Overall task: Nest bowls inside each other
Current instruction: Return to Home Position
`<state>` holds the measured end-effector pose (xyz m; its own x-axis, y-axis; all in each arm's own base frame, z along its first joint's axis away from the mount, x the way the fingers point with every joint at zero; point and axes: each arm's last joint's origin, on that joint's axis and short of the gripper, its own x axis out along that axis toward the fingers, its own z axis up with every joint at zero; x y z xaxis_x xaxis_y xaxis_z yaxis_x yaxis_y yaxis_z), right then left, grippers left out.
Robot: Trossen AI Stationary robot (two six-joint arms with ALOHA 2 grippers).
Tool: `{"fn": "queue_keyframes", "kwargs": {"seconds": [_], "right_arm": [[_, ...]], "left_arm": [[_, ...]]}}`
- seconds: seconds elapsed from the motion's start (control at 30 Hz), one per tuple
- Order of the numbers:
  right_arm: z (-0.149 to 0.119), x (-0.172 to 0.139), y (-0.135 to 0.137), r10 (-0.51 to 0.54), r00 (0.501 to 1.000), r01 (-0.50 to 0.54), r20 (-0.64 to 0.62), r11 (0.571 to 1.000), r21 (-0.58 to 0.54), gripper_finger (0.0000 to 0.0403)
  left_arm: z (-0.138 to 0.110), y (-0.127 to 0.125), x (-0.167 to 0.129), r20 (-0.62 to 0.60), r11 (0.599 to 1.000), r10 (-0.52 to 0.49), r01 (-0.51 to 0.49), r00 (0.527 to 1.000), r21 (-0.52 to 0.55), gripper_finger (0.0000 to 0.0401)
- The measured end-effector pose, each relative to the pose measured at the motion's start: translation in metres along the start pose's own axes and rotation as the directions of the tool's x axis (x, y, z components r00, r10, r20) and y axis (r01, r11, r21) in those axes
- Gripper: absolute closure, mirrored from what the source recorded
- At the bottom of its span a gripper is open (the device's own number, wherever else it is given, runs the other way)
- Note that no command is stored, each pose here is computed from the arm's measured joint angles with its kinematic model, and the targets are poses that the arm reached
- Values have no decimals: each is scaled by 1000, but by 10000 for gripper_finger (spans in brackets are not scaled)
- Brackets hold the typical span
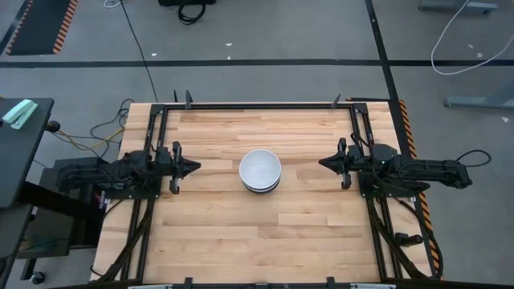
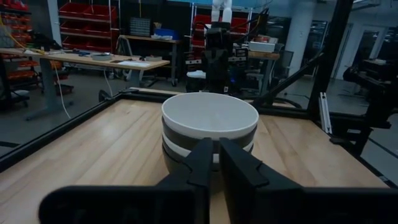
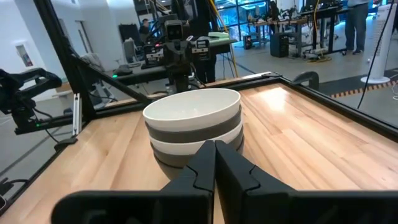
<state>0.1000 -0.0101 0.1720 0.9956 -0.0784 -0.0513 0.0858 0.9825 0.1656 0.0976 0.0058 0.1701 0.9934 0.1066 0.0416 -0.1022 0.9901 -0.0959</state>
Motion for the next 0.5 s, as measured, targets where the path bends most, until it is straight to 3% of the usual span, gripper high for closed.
{"fn": "queue_keyframes", "kwargs": {"seconds": [0.5], "right_arm": [[0,0,0,0,1000,0,1,1000,0,389]], "left_arm": [[0,0,0,4,1000,-1,1,1000,-1,361]]}}
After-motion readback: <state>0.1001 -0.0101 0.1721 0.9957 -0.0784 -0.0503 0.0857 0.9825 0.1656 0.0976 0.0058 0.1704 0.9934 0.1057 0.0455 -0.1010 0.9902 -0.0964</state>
